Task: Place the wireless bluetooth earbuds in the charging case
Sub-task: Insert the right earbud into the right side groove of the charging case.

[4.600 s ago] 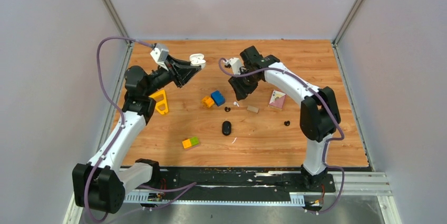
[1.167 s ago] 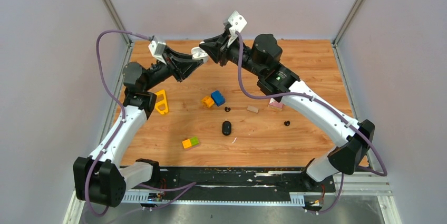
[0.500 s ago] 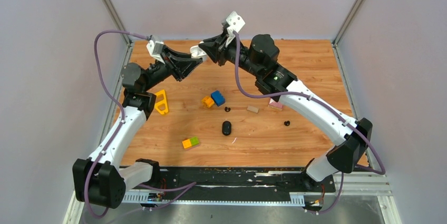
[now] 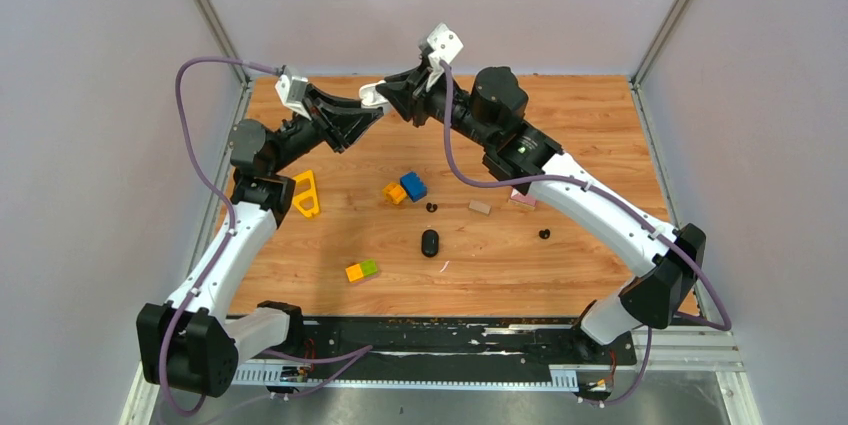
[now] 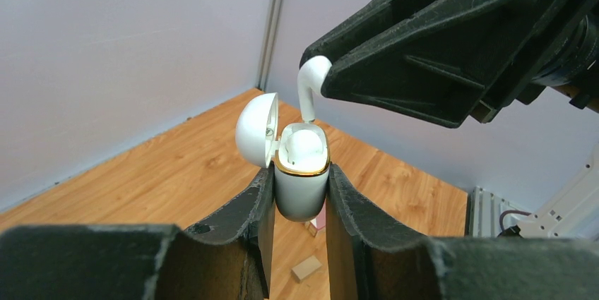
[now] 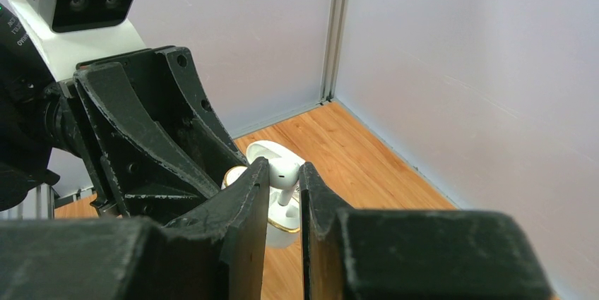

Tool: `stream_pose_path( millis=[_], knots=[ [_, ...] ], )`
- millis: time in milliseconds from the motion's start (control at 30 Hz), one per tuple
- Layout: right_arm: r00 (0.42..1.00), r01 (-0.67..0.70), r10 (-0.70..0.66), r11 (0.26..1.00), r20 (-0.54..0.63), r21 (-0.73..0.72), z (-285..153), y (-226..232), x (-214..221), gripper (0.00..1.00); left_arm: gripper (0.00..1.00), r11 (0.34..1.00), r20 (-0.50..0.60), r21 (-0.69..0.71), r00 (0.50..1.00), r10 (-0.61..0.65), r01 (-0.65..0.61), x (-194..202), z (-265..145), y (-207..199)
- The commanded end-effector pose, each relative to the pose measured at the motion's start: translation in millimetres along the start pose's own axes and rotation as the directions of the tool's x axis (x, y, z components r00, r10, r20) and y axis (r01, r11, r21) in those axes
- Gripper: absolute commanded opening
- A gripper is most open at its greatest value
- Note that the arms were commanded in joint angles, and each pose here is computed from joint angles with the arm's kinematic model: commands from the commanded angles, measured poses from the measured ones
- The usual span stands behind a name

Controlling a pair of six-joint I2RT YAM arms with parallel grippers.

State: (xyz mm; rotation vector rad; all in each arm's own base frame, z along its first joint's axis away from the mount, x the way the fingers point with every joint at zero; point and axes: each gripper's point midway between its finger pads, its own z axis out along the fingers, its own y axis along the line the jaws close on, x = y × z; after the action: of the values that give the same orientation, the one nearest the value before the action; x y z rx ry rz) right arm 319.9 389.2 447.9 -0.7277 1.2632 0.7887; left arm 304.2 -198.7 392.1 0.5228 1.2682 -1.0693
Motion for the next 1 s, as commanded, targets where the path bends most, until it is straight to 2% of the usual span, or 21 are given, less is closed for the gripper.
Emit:
stream_pose_path(
  millis=[0,600,967],
  knots=[
    [1.000,0.001,-0.001,1.000,0.030,0.002,0.2,4.0,-7.6,0.12,0.00,0.998,0.084,0.014,0.995,0.062,-0.064,-38.1,1.6,-13.7],
    [0.999,0.026,-0.029,0.997,0.034,0.076,2.0,-8.7,-6.7,0.12,0.00,0.998,0.079,0.005,0.995,0.055,-0.056,-35.9,0.6,-11.2],
    [0.999,0.037,-0.039,0.997,0.031,0.062,3.6,-7.0,-3.4,0.12,0.00,0.999,0.079,-0.002,0.995,0.053,-0.053,-36.0,0.7,-9.4]
  ],
)
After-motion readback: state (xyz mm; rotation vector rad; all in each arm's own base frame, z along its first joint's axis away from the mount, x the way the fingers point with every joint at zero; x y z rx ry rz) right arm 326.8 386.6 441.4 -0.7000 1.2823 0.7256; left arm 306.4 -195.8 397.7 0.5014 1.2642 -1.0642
